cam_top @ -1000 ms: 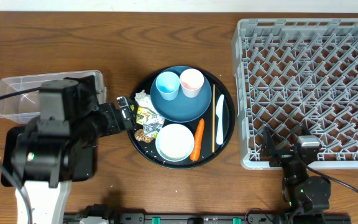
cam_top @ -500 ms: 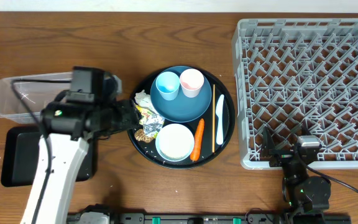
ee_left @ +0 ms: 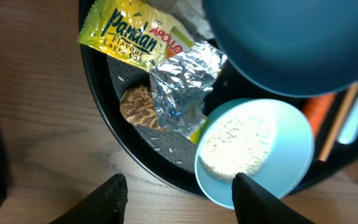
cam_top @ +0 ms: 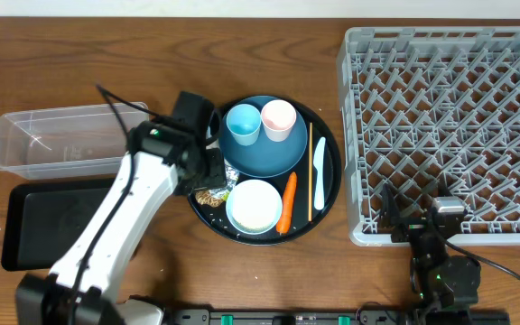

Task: Sort waste into correct bins and load items into the dishwasher rack
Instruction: 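Reach the left gripper over the Pandan wrapper and foil on the tray, then lower the left gripper and pinch the Pandan wrapper with foil, then lift the wrapper and foil with the left gripper off the tray, then move the wrapper left and release it into the clear bin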

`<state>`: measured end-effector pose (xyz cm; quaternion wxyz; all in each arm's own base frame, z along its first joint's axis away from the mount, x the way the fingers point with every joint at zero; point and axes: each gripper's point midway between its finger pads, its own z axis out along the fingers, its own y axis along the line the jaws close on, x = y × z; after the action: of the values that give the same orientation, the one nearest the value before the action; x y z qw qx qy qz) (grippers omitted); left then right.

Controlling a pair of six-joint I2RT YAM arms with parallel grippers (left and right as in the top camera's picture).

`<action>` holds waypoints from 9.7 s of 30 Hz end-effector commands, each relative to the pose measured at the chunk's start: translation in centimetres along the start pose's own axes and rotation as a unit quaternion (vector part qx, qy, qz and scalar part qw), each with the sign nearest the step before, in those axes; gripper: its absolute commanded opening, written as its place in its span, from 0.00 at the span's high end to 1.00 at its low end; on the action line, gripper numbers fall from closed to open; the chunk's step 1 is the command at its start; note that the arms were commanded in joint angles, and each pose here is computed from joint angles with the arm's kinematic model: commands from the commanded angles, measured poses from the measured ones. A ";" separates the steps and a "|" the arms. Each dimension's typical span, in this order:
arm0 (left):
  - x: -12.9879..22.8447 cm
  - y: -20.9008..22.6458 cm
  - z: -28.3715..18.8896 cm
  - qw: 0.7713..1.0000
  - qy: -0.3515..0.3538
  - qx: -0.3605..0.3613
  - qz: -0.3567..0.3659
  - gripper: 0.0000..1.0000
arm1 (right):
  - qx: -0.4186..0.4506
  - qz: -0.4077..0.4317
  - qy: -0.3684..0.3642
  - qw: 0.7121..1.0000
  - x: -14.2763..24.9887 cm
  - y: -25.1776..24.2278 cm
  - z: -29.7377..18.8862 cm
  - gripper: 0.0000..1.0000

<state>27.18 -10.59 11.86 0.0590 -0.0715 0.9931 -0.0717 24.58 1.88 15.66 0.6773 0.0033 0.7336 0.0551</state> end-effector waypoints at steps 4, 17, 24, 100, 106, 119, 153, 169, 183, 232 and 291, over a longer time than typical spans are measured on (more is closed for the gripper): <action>0.2 1.0 3.2 0.998 0.041 -0.043 -0.011 0.44 | 0.013 -0.006 0.001 1.000 0.1 -0.6 0.0 0.01; -1.8 2.1 5.4 0.997 0.029 -0.063 -0.026 0.43 | 0.013 -0.006 0.001 1.000 0.1 -0.6 0.0 0.01; -1.2 1.4 5.4 0.998 0.040 -0.053 -0.022 0.44 | 0.013 -0.006 0.001 1.000 0.1 -0.6 0.0 0.01; 1.5 1.0 8.6 0.997 0.056 -0.055 -0.004 0.62 | 0.013 -0.006 0.001 1.000 0.1 -0.6 0.0 0.01; 1.3 1.0 8.7 0.997 0.053 -0.054 -0.005 0.62 | 0.012 -0.006 0.002 1.000 0.1 -0.6 0.0 0.01; 1.1 0.9 9.0 0.998 0.045 -0.050 -0.005 0.62 | 0.013 -0.005 0.001 1.000 0.1 -0.6 0.0 0.01; 0.8 0.7 9.1 0.998 0.038 -0.046 -0.014 0.85 | 0.013 -0.006 0.001 1.000 0.1 -0.6 0.0 0.01; -1.0 0.7 6.3 0.999 0.008 -0.039 -0.024 0.94 | 0.013 -0.005 0.001 1.000 0.1 -0.6 0.0 0.01; -3.6 3.3 0.7 0.994 -0.081 -0.012 -0.077 0.94 | 0.013 -0.005 0.001 1.000 0.1 -0.6 0.0 0.01; 2.3 4.5 8.0 0.978 0.057 -0.004 -0.200 0.38 | 0.013 -0.005 0.001 1.000 0.1 -0.6 0.0 0.01; -12.0 24.8 -7.3 0.848 -0.276 0.030 -0.452 0.94 | 0.013 -0.005 0.001 1.000 0.1 -0.6 0.0 0.01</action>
<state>34.33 15.17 17.21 0.2991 -0.5043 0.8038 -0.1008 24.58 1.88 15.66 0.6773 0.0033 0.7336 0.0551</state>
